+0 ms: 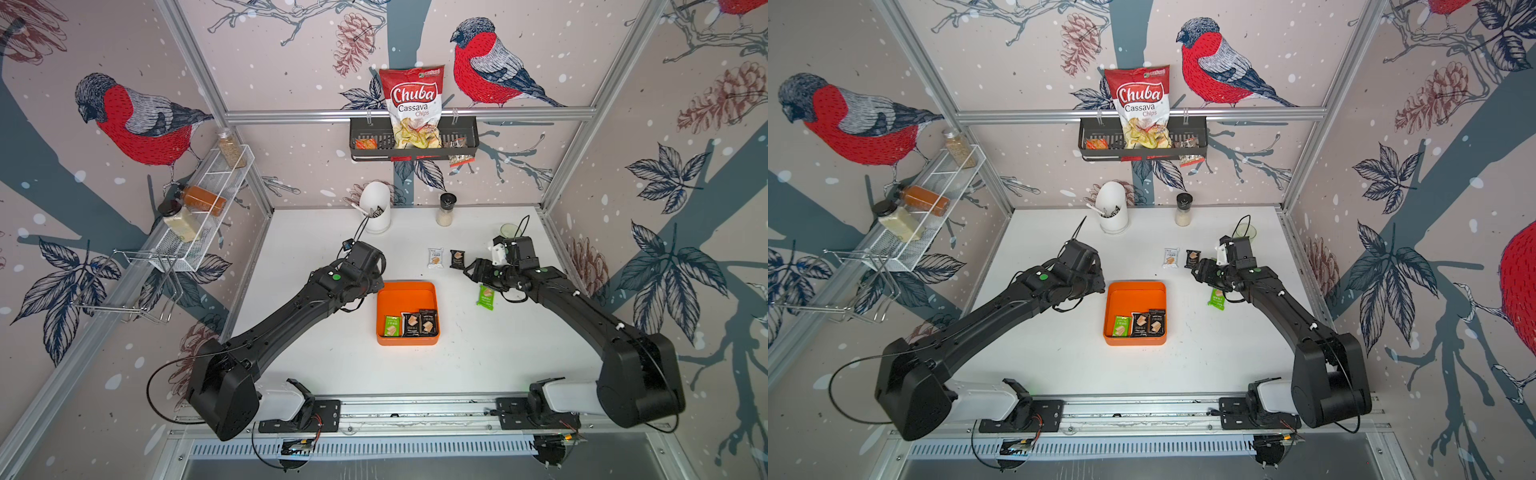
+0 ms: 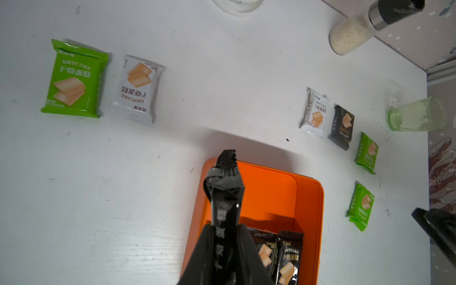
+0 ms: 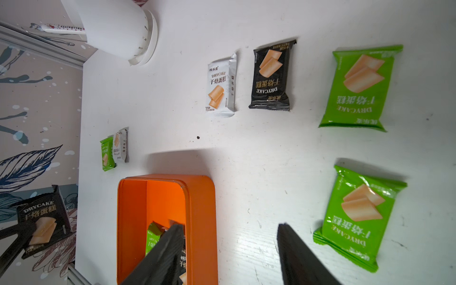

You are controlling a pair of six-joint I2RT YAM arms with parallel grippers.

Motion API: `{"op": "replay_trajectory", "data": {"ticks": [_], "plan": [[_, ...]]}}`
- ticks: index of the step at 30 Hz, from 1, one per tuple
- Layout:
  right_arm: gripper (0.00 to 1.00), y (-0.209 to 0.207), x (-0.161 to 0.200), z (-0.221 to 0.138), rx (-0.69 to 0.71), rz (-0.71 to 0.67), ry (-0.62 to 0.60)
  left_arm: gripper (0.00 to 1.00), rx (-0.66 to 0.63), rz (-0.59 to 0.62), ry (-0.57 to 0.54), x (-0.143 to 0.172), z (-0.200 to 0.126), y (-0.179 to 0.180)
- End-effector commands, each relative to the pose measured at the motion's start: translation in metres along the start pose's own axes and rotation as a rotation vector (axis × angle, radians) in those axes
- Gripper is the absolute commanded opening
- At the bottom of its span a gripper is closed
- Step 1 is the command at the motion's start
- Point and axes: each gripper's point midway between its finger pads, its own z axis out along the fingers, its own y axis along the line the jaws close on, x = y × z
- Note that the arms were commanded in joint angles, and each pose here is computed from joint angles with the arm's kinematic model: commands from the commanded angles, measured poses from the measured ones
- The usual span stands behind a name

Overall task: Take the cookies out of the storage box
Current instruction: Place the cookie at the center of the board.

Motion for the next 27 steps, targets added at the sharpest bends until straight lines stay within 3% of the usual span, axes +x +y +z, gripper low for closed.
{"op": "replay_trajectory", "data": {"ticks": [1, 14, 27], "plan": [[0.66, 0.002, -0.010, -0.002, 0.018, 0.016, -0.027, 0.19, 0.079, 0.034, -0.015, -0.018, 0.007, -0.002], [0.66, -0.003, -0.030, 0.010, 0.074, 0.076, -0.045, 0.18, 0.142, 0.075, 0.065, -0.069, 0.084, 0.018], [0.66, -0.009, -0.046, 0.026, 0.117, 0.098, -0.045, 0.17, 0.176, 0.075, 0.166, -0.068, 0.152, 0.020]]}}
